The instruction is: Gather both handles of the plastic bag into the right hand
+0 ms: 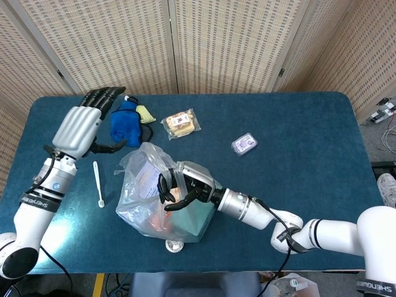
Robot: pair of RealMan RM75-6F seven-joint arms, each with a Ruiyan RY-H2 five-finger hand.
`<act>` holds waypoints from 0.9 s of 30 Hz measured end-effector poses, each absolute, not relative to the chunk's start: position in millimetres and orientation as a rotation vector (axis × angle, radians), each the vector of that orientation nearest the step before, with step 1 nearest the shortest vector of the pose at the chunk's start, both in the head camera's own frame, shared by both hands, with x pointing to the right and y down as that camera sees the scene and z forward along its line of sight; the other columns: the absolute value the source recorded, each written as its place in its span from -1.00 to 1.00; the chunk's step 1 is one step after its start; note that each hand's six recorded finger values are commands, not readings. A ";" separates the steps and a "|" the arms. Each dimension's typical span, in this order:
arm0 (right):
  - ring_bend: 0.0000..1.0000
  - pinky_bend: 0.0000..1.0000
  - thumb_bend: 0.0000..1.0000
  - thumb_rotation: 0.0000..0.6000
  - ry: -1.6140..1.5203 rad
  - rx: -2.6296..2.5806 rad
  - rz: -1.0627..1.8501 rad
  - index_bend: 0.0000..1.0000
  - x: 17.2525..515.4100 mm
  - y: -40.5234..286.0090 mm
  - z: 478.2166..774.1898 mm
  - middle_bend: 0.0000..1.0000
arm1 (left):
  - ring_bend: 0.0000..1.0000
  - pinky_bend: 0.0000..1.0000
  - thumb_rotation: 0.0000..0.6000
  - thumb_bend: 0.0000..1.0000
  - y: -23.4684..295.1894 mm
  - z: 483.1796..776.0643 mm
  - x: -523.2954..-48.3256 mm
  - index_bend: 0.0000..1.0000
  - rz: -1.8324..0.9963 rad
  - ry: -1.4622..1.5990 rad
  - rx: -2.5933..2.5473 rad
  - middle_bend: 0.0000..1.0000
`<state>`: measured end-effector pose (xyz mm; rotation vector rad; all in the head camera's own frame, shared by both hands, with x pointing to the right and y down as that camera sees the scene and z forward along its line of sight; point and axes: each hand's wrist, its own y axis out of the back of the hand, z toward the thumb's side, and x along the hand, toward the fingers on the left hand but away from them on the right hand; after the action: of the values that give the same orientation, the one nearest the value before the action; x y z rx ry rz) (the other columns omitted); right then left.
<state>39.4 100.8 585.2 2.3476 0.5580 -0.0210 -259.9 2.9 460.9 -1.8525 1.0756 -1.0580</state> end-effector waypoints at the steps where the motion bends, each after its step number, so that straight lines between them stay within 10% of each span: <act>1: 0.43 0.17 -0.76 1.00 0.561 2.324 -0.013 0.27 39.1 99.2 585.1 0.39 | -0.90 -0.92 1.00 -0.61 4.6 460.2 -266.0 -1.00 -1.059 1.086 -1.832 -0.86; 27: 0.52 0.45 -0.49 1.00 0.461 1.938 0.145 0.38 4.1 68.7 559.8 0.46 | -0.90 -0.92 1.00 -0.61 86.2 444.2 -333.5 -1.00 -1.046 1.024 -1.608 -0.86</act>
<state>4.1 68.7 559.8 1.9384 0.4614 0.1453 -333.5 86.2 444.2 -1.6081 1.0239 -1.0457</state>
